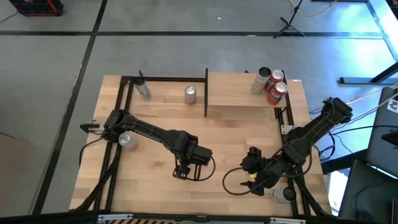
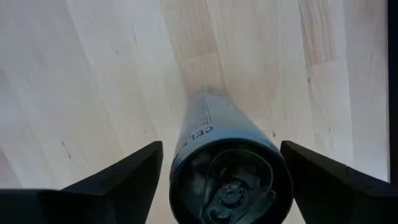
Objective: Place canned beverage on shelf
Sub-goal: Put the white yellow soda can on the shelf aligned with the other white yellow soda can
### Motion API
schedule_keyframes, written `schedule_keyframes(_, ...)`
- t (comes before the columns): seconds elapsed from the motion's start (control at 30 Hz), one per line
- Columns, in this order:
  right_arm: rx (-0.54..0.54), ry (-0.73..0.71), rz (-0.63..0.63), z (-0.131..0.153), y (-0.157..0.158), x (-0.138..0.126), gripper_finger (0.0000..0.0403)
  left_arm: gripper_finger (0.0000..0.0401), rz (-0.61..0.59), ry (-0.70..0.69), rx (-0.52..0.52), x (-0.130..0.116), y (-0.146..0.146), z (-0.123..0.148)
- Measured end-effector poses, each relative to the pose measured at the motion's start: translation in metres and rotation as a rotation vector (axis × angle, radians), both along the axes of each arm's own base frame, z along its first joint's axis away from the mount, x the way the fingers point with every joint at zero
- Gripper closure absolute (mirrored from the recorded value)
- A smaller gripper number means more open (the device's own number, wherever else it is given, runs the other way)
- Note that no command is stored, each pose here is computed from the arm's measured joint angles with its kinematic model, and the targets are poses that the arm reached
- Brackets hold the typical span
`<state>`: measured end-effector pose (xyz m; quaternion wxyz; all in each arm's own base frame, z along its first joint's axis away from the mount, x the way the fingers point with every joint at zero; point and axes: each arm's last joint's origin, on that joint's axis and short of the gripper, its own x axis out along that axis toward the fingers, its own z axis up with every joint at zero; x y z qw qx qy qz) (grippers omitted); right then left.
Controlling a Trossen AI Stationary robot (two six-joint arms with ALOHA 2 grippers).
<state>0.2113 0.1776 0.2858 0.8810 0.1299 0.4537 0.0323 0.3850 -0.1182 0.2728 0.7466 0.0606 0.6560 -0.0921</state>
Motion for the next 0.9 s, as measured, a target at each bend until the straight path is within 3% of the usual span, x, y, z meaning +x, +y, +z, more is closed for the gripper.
schedule_keyframes(0.17,-0.005,-0.001,0.007,0.0,0.0,0.0,0.0029,0.0086,0.009,-0.011,-0.004,-0.005,-0.002,0.008)
schedule_keyframes(0.37,0.0,-0.008,0.007,0.0,0.001,0.001,0.0029,0.0085,0.047,-0.132,-0.015,-0.025,-0.008,0.05)
schedule_keyframes(0.63,0.058,-0.095,0.002,0.006,0.005,0.007,0.0029,0.0085,0.211,-0.34,-0.019,-0.083,-0.015,0.112)
schedule_keyframes(0.9,0.052,-0.288,-0.085,0.018,0.002,0.023,0.0029,0.0085,0.327,-0.454,0.003,-0.149,-0.021,0.124)
